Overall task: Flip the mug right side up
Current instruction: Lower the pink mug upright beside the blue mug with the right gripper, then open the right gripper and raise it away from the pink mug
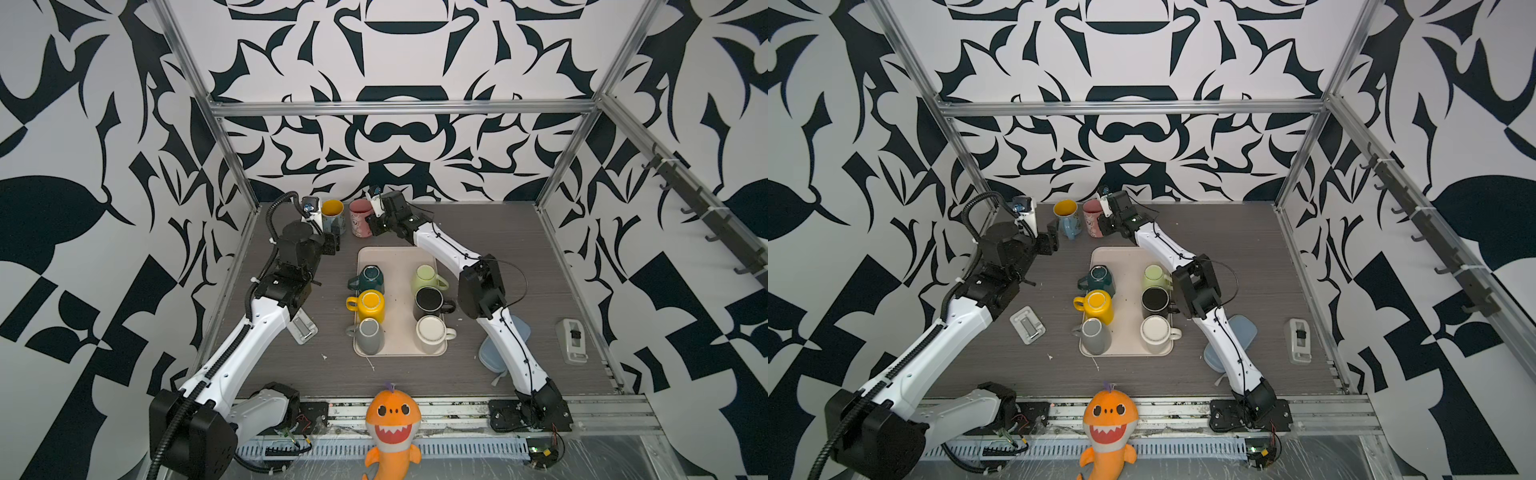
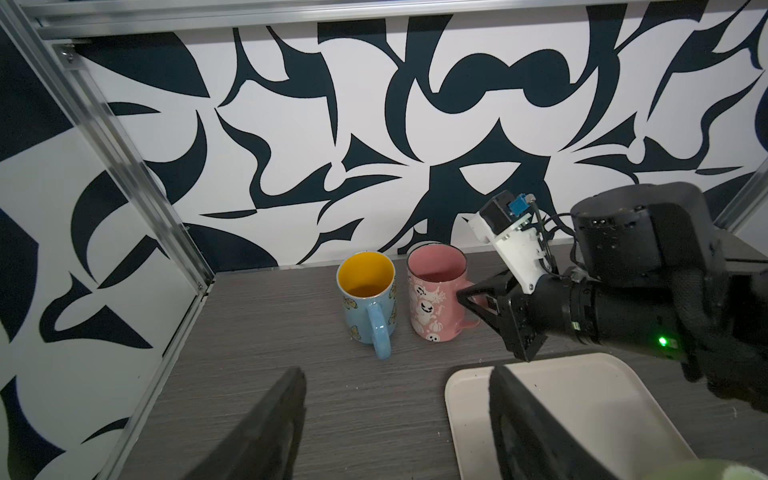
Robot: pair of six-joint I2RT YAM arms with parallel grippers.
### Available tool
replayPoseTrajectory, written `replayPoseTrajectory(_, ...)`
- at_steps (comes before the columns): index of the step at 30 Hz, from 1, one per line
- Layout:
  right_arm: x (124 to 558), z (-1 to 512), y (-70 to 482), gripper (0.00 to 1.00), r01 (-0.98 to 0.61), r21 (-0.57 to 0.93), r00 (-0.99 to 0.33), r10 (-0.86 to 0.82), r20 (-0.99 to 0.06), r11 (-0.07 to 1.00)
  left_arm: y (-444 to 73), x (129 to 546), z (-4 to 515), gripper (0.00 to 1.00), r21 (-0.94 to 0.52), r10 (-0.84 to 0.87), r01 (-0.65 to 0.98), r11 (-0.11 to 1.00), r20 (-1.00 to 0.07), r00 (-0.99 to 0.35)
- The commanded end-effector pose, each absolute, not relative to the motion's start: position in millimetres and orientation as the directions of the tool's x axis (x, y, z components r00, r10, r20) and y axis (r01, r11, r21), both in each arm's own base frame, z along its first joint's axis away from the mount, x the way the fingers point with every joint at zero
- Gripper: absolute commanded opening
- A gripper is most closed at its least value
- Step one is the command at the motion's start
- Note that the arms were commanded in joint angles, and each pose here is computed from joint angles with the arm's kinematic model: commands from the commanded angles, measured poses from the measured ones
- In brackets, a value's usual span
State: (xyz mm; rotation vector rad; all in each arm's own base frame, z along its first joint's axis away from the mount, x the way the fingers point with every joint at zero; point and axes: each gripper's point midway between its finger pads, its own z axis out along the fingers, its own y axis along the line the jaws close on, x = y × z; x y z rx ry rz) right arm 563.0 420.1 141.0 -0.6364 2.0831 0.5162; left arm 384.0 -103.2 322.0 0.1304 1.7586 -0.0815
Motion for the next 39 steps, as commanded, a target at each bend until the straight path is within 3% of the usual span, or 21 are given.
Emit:
replayPoseTrajectory(1, 566, 201, 433, 0.0, -0.619, 0.128, -0.388, -0.159, -0.908, 0.775, -99, 380, 321, 0.72, 0.018, 0.042, 0.127, 0.992, -0.981, -0.189)
replayPoseTrajectory(3, 564, 198, 433, 0.0, -0.615, 0.139, -0.401, -0.156, -0.903, 0.776, -99, 379, 321, 0.72, 0.019, 0.043, 0.127, 0.992, -0.981, -0.19)
replayPoseTrajectory(25, 535, 175, 441, 0.41, -0.586, 0.271, -0.532, -0.111, -0.839, 0.764, -95, 364, 312, 0.72, 0.007, 0.034, 0.132, 0.991, -0.979, -0.201)
replayPoseTrajectory(26, 531, 193, 439, 0.43, -0.592, 0.274, -0.518, -0.097, -0.85, 0.758, -94, 364, 312, 0.72, -0.004, 0.023, 0.13, 0.992, -0.979, -0.205)
replayPoseTrajectory(33, 513, 226, 414, 0.49, -0.57, 0.252, -0.491, -0.078, -0.868, 0.782, -103, 364, 302, 0.71, -0.209, -0.163, 0.093, 0.973, -0.918, -0.361)
replayPoseTrajectory(39, 490, 254, 368, 0.52, -0.487, 0.193, -0.466, -0.066, -0.883, 0.852, -112, 364, 272, 0.71, -0.43, -0.401, -0.086, 0.899, -0.727, -0.557)
